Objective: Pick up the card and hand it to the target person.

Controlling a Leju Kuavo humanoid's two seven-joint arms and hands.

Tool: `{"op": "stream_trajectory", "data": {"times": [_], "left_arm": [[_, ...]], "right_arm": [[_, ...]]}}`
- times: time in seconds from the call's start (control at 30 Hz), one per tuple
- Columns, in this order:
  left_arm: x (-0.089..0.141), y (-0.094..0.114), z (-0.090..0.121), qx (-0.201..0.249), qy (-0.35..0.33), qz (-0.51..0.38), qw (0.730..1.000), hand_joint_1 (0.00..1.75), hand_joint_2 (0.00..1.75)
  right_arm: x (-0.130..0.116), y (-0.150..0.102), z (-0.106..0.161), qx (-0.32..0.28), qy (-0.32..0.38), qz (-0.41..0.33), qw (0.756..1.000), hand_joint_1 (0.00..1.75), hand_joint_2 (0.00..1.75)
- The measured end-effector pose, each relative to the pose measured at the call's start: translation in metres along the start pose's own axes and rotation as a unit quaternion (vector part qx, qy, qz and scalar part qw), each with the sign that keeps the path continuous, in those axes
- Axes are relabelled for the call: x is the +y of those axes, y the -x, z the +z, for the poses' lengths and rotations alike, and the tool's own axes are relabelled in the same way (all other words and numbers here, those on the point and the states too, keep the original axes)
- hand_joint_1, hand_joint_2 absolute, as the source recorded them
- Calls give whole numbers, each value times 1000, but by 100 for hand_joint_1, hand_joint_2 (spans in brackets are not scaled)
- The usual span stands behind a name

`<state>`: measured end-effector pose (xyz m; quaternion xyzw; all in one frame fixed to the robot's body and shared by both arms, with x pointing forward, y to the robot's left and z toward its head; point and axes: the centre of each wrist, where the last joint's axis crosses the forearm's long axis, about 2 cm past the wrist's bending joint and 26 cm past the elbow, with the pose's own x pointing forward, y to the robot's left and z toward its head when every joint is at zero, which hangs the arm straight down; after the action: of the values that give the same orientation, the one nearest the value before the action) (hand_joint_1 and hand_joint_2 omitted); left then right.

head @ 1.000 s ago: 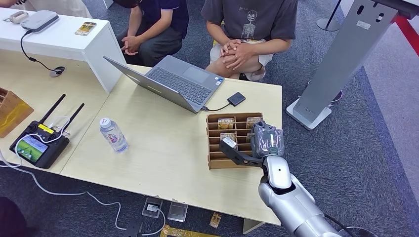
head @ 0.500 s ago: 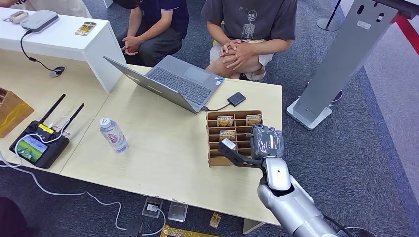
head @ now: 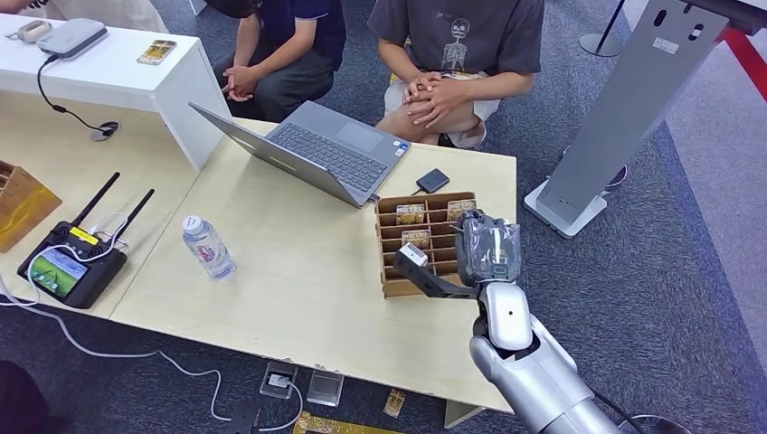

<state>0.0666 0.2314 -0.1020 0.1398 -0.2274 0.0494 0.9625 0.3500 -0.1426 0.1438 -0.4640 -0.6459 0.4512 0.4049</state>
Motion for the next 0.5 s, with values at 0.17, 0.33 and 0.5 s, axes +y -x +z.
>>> {"op": "stream_trajectory", "data": {"times": [0.17,0.33,0.5], "left_arm": [[0,1,0,1,0,0,1000,0,0],[0,1,0,2,1,-2,1000,0,0],[0,1,0,1,4,-4,1000,0,0]], "right_arm": [[-25,-1,-5,-7,58,1,998,165,175],[-46,1,-9,-10,98,-7,995,166,175],[-60,4,-12,-10,118,-13,993,165,175]]}}
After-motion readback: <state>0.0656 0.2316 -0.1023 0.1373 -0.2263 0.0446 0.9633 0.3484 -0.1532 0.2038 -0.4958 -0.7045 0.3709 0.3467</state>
